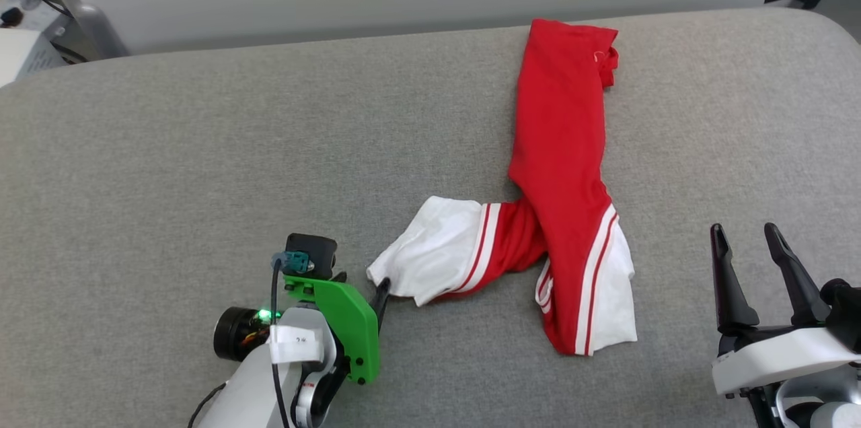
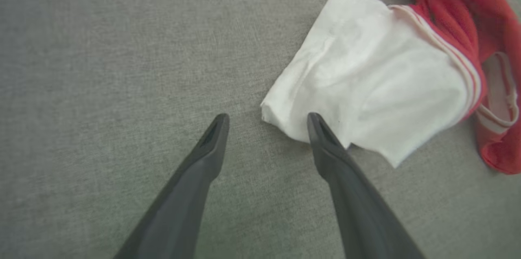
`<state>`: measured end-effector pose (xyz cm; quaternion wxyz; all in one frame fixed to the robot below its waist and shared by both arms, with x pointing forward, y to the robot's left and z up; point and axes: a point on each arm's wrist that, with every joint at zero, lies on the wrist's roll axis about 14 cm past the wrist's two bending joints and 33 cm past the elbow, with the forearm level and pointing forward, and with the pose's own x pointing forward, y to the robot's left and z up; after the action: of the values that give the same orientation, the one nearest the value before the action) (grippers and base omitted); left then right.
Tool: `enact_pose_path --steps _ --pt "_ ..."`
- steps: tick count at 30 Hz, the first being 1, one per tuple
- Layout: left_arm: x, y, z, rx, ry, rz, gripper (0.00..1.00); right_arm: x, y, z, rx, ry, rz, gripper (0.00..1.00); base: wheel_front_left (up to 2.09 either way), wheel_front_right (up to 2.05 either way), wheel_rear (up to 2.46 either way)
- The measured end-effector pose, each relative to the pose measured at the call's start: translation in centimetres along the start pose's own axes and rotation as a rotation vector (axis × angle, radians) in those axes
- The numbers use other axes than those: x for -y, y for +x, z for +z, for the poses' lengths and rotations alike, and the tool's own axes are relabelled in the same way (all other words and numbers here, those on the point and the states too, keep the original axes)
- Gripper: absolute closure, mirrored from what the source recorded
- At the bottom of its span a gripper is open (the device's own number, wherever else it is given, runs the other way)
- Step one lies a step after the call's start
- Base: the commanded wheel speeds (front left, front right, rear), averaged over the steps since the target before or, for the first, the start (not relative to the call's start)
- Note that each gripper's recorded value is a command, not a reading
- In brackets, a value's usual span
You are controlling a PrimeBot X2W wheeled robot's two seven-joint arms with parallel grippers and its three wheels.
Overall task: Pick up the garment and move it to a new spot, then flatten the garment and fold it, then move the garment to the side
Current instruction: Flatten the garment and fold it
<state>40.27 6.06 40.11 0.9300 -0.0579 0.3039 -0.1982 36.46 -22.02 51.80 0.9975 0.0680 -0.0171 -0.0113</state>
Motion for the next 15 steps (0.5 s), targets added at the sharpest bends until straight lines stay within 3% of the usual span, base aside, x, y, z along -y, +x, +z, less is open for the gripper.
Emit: enact_pose_path --steps 11,12,13,15 --pt "0.5 2.7 -2.0 -0.084 0.021 -0.041 0.0 1.0 -0.2 -2.2 -0.066 -0.008 -0.034 0.0 0.0 0.0 0.0" --pt "0.6 2.9 -2.1 -0.089 0.025 -0.049 0.74 1.1 -0.2 -2.3 -0.07 -0.009 -0.037 0.0 0.0 0.0 0.0" --pt "0.7 3.0 -2.2 -0.097 0.032 -0.057 1.0 1.1 -0.2 -2.4 -0.074 -0.009 -0.038 0.0 0.0 0.0 0.0" --pt "0.7 3.2 -2.1 -0.102 0.041 -0.065 1.0 1.2 -0.2 -2.6 -0.078 -0.01 -0.04 0.0 0.0 0.0 0.0"
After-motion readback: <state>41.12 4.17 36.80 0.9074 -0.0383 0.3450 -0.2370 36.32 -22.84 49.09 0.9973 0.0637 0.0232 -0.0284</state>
